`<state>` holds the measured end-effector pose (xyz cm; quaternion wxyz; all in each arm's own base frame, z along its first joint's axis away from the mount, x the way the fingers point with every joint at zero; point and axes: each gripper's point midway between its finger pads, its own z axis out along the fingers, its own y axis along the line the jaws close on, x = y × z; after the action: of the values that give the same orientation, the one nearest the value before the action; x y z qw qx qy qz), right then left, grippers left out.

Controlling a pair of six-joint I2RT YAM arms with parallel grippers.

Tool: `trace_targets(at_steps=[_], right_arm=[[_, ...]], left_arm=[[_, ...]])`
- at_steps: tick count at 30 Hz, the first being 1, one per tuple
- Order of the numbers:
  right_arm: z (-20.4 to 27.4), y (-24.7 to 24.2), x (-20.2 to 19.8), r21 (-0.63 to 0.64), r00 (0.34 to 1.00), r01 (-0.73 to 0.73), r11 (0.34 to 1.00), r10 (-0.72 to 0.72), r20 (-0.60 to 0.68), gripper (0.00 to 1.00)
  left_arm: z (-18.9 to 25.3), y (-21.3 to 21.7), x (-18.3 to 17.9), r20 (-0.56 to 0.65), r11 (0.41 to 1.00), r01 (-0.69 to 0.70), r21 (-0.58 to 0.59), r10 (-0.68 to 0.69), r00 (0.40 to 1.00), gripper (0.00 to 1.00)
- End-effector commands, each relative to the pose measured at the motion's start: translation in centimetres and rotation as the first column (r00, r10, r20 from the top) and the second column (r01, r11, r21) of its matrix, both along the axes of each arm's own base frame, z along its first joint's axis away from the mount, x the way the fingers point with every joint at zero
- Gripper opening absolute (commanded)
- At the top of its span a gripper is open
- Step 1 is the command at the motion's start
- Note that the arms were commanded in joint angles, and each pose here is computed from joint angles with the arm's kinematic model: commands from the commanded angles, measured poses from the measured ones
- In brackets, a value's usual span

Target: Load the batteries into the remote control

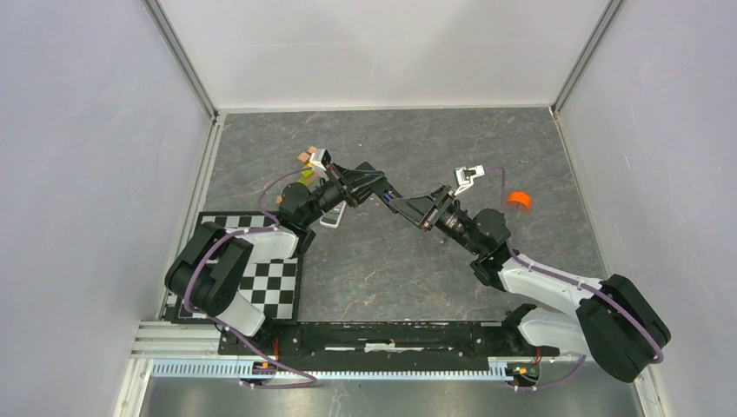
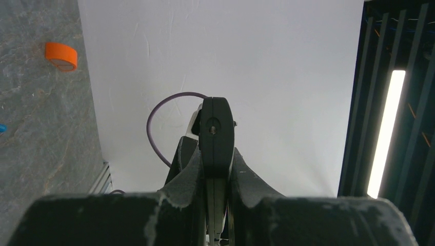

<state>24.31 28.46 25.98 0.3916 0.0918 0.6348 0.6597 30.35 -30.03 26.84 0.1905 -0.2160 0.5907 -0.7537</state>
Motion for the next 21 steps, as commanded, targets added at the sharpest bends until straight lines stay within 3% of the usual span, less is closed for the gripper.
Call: trace_targets(at_steps=[1,5,11,13,17,21], right_arm=[[1.3,0.7,0.1,0.036,0.999,-0.041,0.999,0.040,0.013,0.43],[0.7,0.8,0.1,0.033,0.999,-0.049,0.998,0.049,0.002,0.44],[2.0,0.6,-0.9,0.015,0.988,-0.069,0.997,0.066,0.140,0.82],[2.3,0.6,-1.2,0.010,0.983,-0.080,0.997,0.078,0.166,0.89],[2.7,0.2,-1.9,0.048,0.980,-0.094,0.994,0.084,0.180,0.90],[3.0,-0.4,-2.1,0.085,0.979,-0.087,0.993,0.070,0.190,0.80]], left_arm=[[2.1,0.1,-1.7,0.123,1.000,0.025,-0.006,-0.024,0.992,0.02],[2.2,0.1,-1.8,0.143,1.000,0.020,0.004,-0.021,0.990,0.02],[1.9,0.1,-1.6,0.154,0.999,-0.001,0.049,-0.006,0.988,0.02],[1.7,0.1,-1.5,0.154,0.998,-0.005,0.056,-0.004,0.988,0.02],[1.5,0.0,-1.3,0.148,0.998,-0.006,0.058,-0.002,0.989,0.02],[1.4,0.0,-1.3,0.146,0.998,-0.007,0.059,-0.002,0.989,0.02]])
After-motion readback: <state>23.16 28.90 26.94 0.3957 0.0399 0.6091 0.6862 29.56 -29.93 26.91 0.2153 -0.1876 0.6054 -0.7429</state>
